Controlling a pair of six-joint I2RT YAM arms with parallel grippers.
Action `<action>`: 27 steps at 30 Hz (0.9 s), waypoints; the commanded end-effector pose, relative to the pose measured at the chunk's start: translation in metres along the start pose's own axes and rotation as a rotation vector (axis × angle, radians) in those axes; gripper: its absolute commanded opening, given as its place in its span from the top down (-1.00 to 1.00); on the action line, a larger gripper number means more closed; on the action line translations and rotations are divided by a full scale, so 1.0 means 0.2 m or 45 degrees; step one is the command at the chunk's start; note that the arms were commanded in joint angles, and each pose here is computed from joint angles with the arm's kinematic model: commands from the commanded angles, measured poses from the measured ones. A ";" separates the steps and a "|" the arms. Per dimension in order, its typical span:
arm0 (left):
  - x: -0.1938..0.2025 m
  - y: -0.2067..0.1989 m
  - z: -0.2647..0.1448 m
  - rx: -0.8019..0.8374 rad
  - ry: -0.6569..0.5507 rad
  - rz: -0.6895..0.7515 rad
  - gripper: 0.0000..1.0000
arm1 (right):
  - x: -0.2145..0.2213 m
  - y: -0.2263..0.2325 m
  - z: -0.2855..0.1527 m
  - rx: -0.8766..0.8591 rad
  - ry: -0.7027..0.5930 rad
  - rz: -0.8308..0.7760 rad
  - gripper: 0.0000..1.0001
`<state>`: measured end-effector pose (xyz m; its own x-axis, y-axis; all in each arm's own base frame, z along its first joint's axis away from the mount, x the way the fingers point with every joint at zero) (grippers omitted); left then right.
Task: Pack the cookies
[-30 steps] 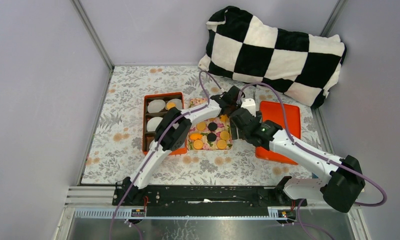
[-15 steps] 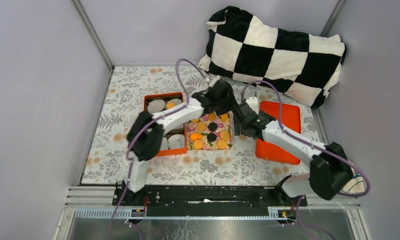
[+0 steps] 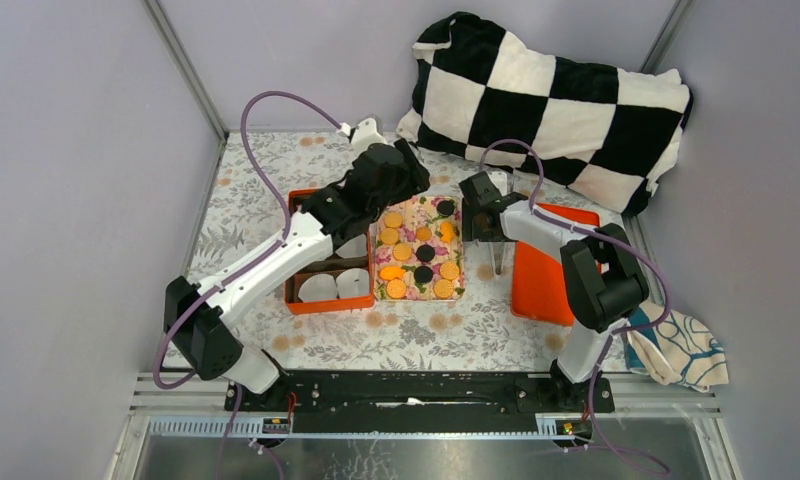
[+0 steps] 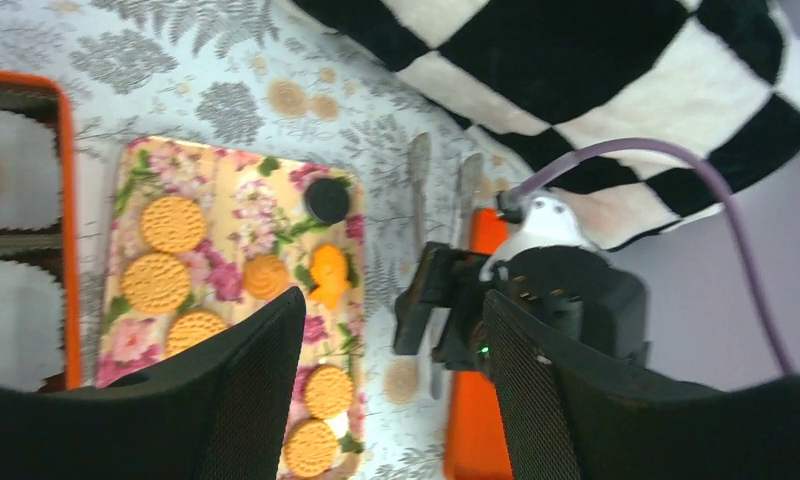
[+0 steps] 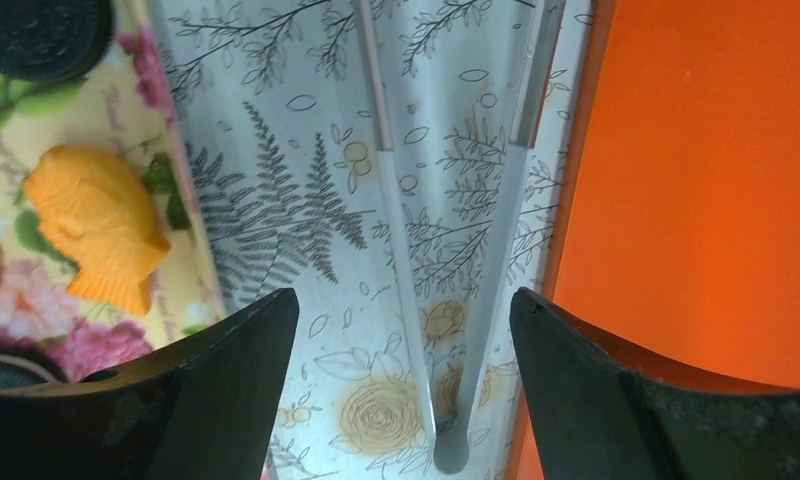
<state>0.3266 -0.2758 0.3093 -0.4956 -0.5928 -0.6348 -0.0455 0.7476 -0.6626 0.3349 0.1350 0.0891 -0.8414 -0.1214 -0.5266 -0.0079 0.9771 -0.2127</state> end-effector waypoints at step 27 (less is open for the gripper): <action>0.08 0.22 -0.03 -0.143 0.023 0.089 -0.44 | 0.29 0.05 0.21 -0.151 0.339 0.005 -0.07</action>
<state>0.3153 -0.2572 0.2650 -0.5339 -0.5167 -0.6693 -0.1059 0.8262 -0.5533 0.3385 0.1324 0.0541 -0.8965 -0.0754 -0.4365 -0.0229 0.9920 -0.1243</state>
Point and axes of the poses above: each gripper's point midway between its finger pads, its own z axis out along the fingers, its own y axis along the line the jaws close on, x = y × z, the point moved 5 cm from there along -z, back along the fingers, and after that the axes turned 7 degrees about -z, right-handed, at the moved point
